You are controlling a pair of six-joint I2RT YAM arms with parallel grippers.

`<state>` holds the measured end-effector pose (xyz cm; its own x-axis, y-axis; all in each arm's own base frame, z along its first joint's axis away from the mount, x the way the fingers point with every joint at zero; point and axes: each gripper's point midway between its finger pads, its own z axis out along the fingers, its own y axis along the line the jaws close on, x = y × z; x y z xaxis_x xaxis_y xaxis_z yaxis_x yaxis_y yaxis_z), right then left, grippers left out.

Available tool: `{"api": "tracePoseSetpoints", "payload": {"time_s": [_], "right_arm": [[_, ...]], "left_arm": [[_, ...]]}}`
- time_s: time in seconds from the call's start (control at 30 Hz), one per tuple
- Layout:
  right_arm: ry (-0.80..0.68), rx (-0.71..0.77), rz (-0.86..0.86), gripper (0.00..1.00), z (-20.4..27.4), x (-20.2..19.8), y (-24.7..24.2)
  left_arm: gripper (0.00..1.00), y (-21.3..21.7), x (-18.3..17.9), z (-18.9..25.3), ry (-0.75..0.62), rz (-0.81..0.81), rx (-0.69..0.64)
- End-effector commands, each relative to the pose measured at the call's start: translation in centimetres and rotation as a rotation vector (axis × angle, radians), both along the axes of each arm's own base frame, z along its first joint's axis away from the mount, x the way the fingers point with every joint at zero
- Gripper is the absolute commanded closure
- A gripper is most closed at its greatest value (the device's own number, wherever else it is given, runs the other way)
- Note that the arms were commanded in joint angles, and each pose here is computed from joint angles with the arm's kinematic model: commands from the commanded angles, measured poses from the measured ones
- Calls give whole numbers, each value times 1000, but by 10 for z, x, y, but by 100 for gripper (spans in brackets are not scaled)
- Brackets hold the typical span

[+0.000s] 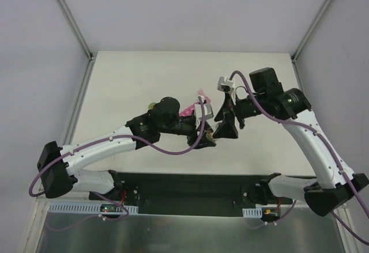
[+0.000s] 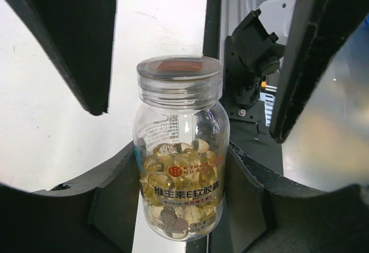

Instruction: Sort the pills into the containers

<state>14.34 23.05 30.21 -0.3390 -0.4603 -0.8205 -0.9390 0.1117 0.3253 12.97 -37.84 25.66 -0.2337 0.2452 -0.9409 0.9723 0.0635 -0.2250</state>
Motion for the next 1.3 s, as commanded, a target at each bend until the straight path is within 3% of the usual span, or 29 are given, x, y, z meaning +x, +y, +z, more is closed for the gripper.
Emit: {"api": "tracePoseSetpoints", "payload": {"time_s": [0.0,0.07,0.23,0.77,0.87,0.93,1.03,1.27], "right_arm": [[119,-14,-79,17,4,0,2],[142,-42,-92,19,1,0,0],[180,-62,-94,35,-3,-1,-1],[186,-41,-100,47,4,5,-6],[196,-43,-82,56,3,2,-6],[200,-51,-66,70,2,0,-7],[140,-47,-1,78,7,-4,-10],[-229,127,301,78,26,-28,-11]], "left_arm": [[100,1,14,26,-81,63,-72],[100,2,16,27,-88,72,-76],[100,2,18,28,-96,81,-77],[100,3,15,26,-93,69,-75],[100,3,15,27,-91,70,-78],[100,2,14,28,-88,64,-80],[100,2,8,31,-80,34,-90],[100,-1,-16,34,-33,-104,-110]]}}
